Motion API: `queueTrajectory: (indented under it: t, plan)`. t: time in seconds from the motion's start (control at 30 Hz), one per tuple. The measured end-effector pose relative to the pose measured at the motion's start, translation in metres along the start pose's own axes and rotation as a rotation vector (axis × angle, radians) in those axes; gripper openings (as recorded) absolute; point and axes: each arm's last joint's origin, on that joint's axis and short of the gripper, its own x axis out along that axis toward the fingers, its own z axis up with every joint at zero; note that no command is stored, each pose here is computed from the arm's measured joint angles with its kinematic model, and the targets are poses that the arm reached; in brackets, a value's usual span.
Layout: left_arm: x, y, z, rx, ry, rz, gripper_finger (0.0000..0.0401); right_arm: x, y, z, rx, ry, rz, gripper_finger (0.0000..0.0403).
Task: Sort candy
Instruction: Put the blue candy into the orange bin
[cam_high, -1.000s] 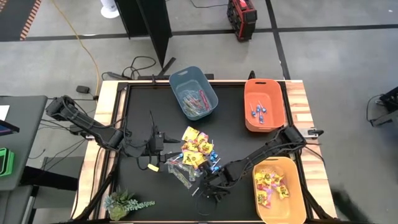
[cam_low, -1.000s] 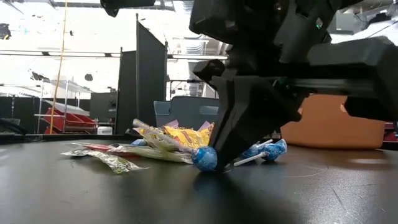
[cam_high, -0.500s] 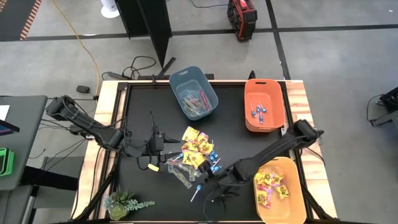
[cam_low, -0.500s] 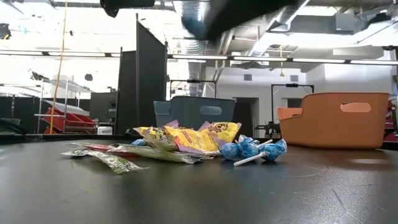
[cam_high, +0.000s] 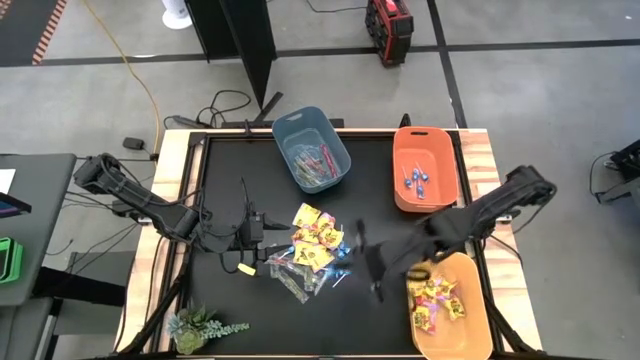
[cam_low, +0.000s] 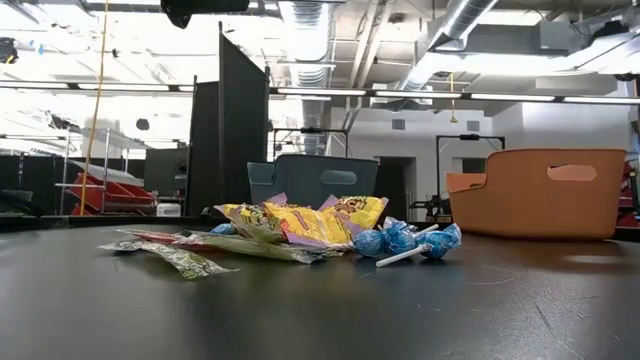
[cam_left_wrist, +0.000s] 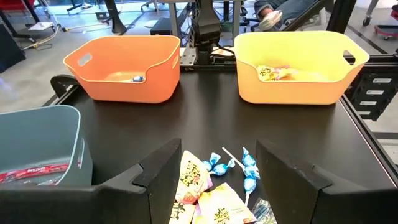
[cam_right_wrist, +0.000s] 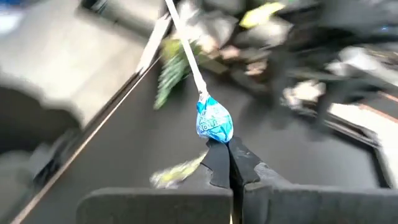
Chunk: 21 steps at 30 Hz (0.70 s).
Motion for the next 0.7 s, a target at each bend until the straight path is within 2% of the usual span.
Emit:
queueTrajectory:
  t: [0.13, 0.33, 0.5, 0.57, 0.7]
  plan:
    - [0.000, 0.000, 0.000, 0.000, 0.000, 0.000, 0.0201, -0.022, -0.016, -0.002, 0.130, -0.023, -0.105, 0.0000]
    - [0.000, 0.000, 0.000, 0.001, 0.001, 0.000, 0.0201, -0.034, -0.027, -0.015, 0.298, -0.019, -0.237, 0.0000]
    - [0.000, 0.000, 0.000, 0.000, 0.001, 0.000, 0.0201, -0.035, -0.033, -0.030, 0.341, 0.021, -0.325, 0.0000]
    - [0.000, 0.000, 0.000, 0.000, 0.000, 0.000, 0.0201, -0.039, -0.037, -0.041, 0.335, 0.102, -0.440, 0.0000]
    - [0.000, 0.000, 0.000, 0.000, 0.001, 0.000, 0.0201, -0.050, -0.048, -0.070, 0.360, 0.299, -0.750, 0.0000]
